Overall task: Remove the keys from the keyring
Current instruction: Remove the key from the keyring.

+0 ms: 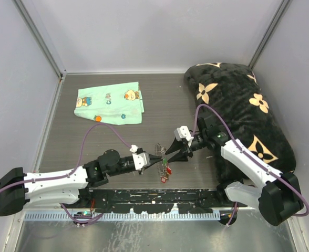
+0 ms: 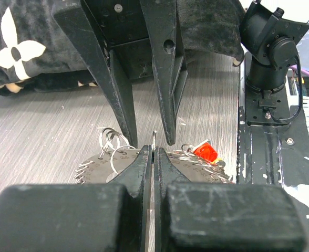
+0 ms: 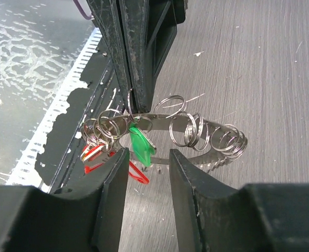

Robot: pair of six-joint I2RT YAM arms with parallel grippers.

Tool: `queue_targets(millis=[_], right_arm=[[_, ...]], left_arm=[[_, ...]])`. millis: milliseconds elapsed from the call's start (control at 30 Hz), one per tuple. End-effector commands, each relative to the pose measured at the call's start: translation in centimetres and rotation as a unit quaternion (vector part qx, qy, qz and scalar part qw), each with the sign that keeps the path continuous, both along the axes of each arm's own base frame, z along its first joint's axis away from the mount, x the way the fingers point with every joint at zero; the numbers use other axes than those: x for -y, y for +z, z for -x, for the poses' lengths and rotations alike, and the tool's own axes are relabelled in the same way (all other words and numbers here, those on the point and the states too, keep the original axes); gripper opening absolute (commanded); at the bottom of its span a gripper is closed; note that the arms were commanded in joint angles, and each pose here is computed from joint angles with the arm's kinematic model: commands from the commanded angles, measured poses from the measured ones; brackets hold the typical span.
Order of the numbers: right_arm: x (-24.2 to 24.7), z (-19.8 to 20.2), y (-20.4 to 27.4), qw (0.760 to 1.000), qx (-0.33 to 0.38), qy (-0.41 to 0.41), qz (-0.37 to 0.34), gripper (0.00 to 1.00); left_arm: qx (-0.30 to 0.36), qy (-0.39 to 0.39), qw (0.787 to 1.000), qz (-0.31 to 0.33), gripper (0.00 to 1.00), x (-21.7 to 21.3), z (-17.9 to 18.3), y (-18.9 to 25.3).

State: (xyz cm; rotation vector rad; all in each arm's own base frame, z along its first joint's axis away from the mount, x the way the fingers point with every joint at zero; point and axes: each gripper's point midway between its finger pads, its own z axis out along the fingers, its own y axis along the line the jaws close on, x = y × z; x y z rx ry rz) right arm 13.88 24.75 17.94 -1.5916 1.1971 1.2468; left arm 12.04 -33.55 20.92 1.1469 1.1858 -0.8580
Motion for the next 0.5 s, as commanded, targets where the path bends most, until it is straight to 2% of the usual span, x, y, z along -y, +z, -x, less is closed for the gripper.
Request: queue_targets(millis=[0, 467], right_arm=[[-0.2, 0.4, -0.1, 1.000, -0.008, 0.014, -0.011, 0.41], [-0.8, 1.4, -0.6, 0.999, -0.019, 0.041, -0.014, 0.44]], left_arm=[[0.030, -0.002, 0.996, 0.087, 0.00, 0.2, -0.1, 5.4], [0.032, -0.004, 0.996, 0.088, 0.00, 0.8, -0.3, 5.5]])
